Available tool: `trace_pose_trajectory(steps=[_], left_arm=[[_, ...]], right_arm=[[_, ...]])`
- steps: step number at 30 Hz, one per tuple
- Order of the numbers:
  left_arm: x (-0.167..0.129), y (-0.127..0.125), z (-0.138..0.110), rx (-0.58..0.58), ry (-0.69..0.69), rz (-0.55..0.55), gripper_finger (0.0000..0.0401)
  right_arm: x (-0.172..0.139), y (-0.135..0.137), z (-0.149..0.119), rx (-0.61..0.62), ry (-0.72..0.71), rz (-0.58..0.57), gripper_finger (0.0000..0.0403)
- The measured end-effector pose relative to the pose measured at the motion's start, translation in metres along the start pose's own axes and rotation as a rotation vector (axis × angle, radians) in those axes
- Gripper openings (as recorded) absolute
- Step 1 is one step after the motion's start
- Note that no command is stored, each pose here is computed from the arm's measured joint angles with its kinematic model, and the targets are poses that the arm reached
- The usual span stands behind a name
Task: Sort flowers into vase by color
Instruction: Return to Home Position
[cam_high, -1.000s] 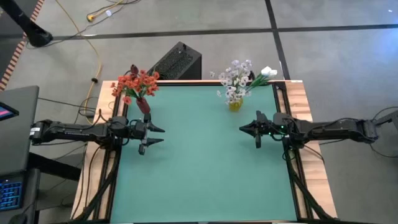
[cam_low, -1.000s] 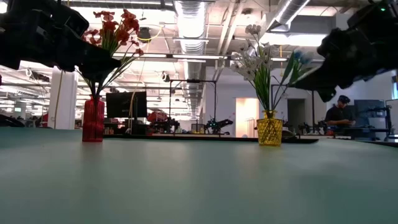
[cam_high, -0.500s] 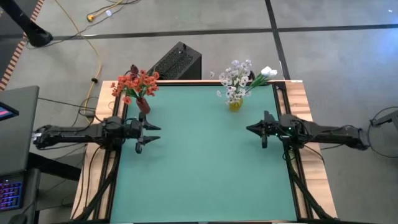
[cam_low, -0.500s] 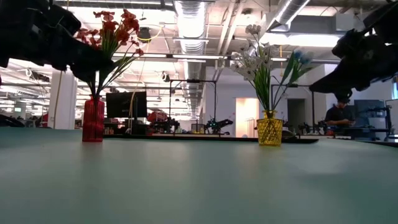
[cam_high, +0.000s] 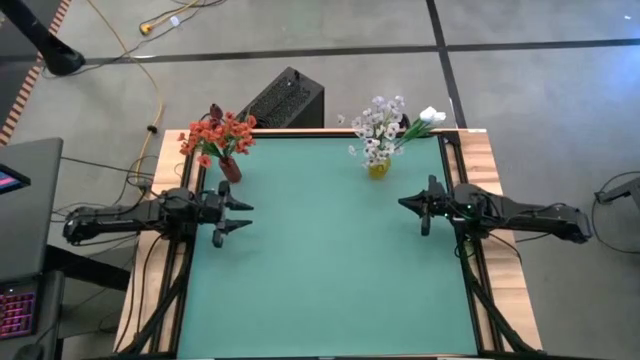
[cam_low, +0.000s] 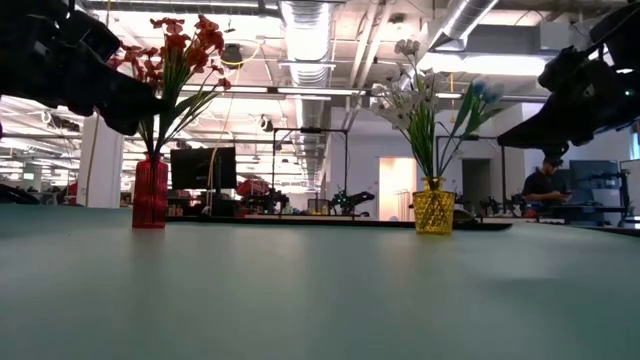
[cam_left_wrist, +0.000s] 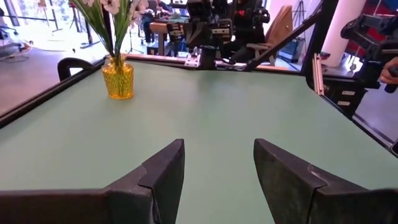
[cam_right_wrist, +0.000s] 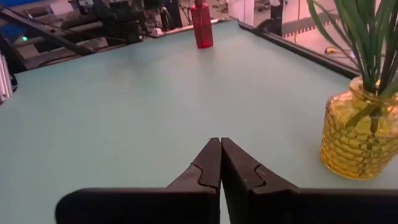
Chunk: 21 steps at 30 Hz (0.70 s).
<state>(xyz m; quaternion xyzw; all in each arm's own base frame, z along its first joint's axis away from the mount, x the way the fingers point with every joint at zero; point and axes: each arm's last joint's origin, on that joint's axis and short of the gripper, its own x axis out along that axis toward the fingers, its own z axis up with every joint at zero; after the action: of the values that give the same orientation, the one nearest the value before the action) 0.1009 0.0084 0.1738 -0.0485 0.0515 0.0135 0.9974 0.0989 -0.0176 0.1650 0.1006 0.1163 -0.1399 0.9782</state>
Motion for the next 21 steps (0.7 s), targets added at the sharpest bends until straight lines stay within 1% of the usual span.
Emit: trace_pose_trajectory(steps=[6,16,21], left_arm=[[-0.0033,-0.0004,-0.0004,0.001,-0.007,-0.005,0.018],[-0.0072,-0.0012,-0.0006,-0.011,-0.018,-0.025,0.018],[-0.0088,-0.0001,-0.0022,-0.037,-0.007,0.016,0.018]], right_arm=[[0.0,-0.0007,-0.0001,-0.015,-0.001,-0.021,0.0027],[0.0,-0.0007,-0.0001,-0.037,-0.001,-0.022,0.0029],[0.0,-0.0008,0.0,-0.053,-0.002,-0.025,0.0027]])
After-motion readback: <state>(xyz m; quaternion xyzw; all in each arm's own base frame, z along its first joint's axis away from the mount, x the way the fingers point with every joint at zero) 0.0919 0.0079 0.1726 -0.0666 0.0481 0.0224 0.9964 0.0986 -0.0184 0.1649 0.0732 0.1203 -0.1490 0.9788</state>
